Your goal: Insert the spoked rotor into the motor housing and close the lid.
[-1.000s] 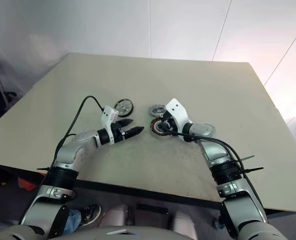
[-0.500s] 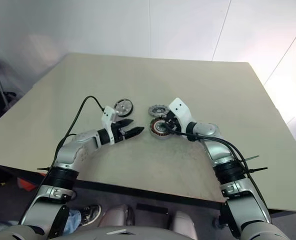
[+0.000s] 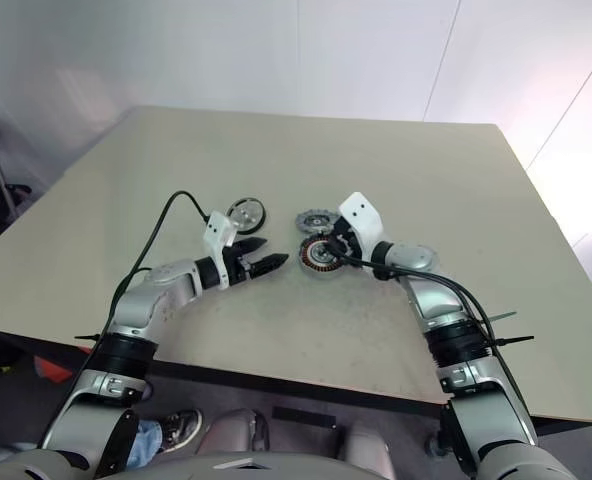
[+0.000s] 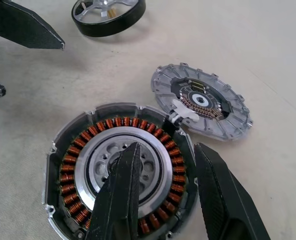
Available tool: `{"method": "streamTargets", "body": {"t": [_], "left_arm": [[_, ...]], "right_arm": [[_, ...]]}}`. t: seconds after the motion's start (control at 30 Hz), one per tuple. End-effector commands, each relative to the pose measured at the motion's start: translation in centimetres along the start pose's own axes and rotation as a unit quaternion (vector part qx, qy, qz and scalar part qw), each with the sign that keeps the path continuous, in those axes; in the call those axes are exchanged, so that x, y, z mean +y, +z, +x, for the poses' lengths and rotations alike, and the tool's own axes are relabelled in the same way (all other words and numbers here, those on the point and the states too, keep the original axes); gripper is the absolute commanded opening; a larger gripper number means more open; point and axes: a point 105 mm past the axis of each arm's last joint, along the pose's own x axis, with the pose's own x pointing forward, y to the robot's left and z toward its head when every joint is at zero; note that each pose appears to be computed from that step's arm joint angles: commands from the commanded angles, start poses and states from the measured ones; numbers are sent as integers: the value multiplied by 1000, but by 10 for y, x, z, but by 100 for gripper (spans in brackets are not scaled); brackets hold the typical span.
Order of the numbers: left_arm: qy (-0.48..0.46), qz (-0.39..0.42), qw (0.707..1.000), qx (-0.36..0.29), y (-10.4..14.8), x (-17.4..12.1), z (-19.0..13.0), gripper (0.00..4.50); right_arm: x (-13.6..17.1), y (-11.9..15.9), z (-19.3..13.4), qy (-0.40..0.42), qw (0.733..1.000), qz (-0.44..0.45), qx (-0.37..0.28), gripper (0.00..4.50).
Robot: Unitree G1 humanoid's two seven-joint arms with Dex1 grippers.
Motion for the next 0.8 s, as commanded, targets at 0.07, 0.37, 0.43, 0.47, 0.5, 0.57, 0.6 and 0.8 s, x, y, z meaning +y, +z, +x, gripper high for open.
{"method": "streamTargets", "body": {"t": [0.07,0.37,0.43,0.47,0.5,0.57,0.6,0.8], "left_arm": [[-4,23,1000,-19,16,-1,1,450],[-3,22,1000,-19,16,-1,1,450],[-3,22,1000,-19,16,-1,1,450],[-3,21,1000,-19,16,-1,1,450],[-3,21,1000,-19,16,-1,2,450],[-3,21,1000,-19,16,-1,2,450],[-3,21,1000,-19,16,-1,2,450],[-2,21,1000,-18,16,-1,2,450]], "right_arm": [[-2,17,-1,-5,999,-16,-27,188],[-4,30,-3,-4,999,-2,-52,93],[-4,30,-4,-4,999,-2,-52,22],[-5,30,-4,-5,999,-3,-52,5],[-5,30,-5,-7,999,-3,-52,5],[-5,31,-5,-8,999,-7,-51,5],[-5,31,-6,-7,999,-9,-52,5],[5,18,-2,5,1000,-5,-27,5]]}}
